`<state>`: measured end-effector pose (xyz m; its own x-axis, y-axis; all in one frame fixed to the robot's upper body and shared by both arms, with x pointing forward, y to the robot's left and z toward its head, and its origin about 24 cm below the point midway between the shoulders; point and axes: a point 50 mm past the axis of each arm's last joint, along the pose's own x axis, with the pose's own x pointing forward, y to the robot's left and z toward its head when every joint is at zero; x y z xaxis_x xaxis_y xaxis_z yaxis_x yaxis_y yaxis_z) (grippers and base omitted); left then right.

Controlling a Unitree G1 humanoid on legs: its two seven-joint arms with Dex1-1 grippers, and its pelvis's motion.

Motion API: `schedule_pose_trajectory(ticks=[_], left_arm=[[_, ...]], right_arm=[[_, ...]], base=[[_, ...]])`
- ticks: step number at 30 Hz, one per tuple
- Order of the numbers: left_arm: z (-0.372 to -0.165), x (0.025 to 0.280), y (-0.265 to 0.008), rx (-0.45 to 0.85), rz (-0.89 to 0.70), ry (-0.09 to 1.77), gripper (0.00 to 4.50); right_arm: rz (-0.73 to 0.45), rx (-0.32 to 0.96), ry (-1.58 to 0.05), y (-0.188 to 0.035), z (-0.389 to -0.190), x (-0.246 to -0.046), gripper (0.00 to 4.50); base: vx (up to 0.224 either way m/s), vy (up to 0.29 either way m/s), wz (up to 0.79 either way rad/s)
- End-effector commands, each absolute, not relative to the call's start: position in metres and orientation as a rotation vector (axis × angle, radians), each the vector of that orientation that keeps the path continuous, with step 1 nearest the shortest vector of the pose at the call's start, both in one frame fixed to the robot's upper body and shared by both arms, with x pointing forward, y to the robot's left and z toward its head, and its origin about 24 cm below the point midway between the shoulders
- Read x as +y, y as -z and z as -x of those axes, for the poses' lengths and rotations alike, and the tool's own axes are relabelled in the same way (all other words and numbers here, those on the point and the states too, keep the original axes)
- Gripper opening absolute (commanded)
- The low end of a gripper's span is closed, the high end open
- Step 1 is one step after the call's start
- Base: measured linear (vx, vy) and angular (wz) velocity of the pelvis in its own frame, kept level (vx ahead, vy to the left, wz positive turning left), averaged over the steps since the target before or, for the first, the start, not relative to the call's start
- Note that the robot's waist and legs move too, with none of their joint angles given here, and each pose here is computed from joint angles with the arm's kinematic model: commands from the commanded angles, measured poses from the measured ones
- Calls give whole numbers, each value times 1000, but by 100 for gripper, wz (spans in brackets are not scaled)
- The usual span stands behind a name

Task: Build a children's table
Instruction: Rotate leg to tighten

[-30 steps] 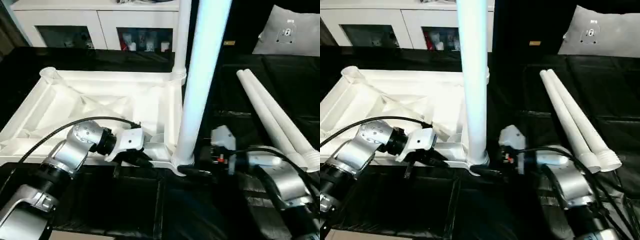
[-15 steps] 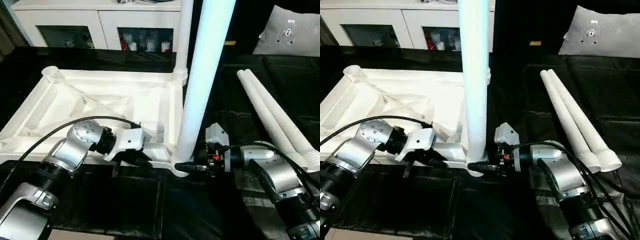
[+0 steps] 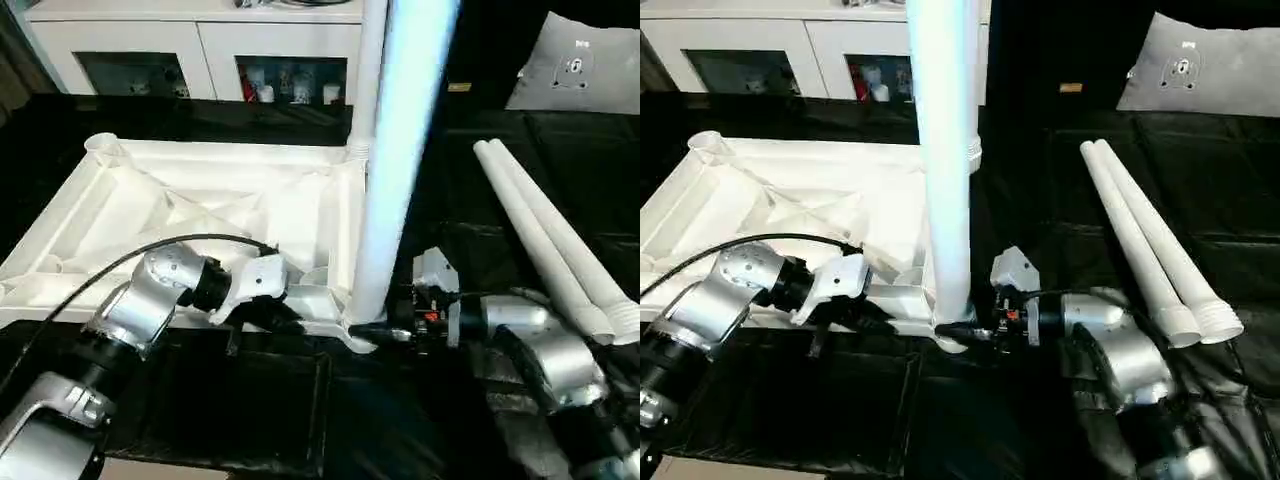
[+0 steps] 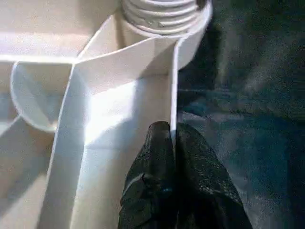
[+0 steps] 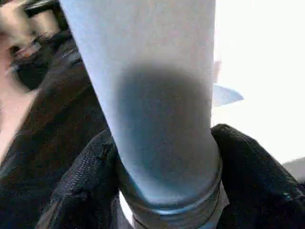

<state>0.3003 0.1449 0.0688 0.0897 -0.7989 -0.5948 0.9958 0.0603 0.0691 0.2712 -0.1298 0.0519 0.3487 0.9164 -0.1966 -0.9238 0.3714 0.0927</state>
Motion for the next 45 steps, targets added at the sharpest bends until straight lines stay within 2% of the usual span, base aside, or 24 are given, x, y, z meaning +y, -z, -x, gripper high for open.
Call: schedule_pose_trajectory(ticks=[1,3,5,7,9,14,16,18,19,20,23,30,32,38,45], left_arm=[[-302,124,-60,455,-457,1316,0],[-303,115,-60,446,-424,1263,0],[-309,98,-61,439,-367,1140,0],[-311,91,-62,436,-348,1098,0],[-318,66,-68,407,-285,995,0],[-317,47,-71,392,-264,955,0],[-316,45,-72,397,-263,944,0],[-315,46,-70,403,-287,945,0],[-314,51,-67,416,-326,939,0],[-314,57,-65,423,-350,934,0],[-314,68,-62,437,-379,936,0],[-306,99,-58,439,-462,1098,0],[-307,110,-60,420,-473,1146,0],[-303,124,-63,432,-546,1321,0],[-301,130,-68,447,-602,1485,0]], right_arm=[[3,278,-1088,-37,-270,-107,268],[-33,283,-1025,-33,-270,-100,267],[-113,289,-861,-30,-278,-87,267],[-141,291,-801,-31,-282,-84,267],[-183,306,-661,-30,-291,-74,267],[-160,291,-613,-30,-292,-70,267],[-156,284,-596,-30,-292,-70,323],[-157,265,-568,-31,-293,-76,336],[-156,238,-532,-33,-294,-85,342],[-148,222,-527,-34,-294,-89,373],[-129,182,-549,-38,-292,-96,386],[-49,106,-686,-48,-282,-124,442],[-12,96,-738,-52,-281,-136,442],[87,127,-936,-61,-277,-152,442],[166,178,-1163,-67,-272,-156,442]], base=[[0,0,0],[0,0,0],[0,0,0],[-26,14,-3],[-26,14,-3],[0,0,0],[0,0,0],[0,0,0],[0,0,0],[0,0,0],[0,0,0],[0,0,0],[0,0,0],[0,0,0],[0,0,0]])
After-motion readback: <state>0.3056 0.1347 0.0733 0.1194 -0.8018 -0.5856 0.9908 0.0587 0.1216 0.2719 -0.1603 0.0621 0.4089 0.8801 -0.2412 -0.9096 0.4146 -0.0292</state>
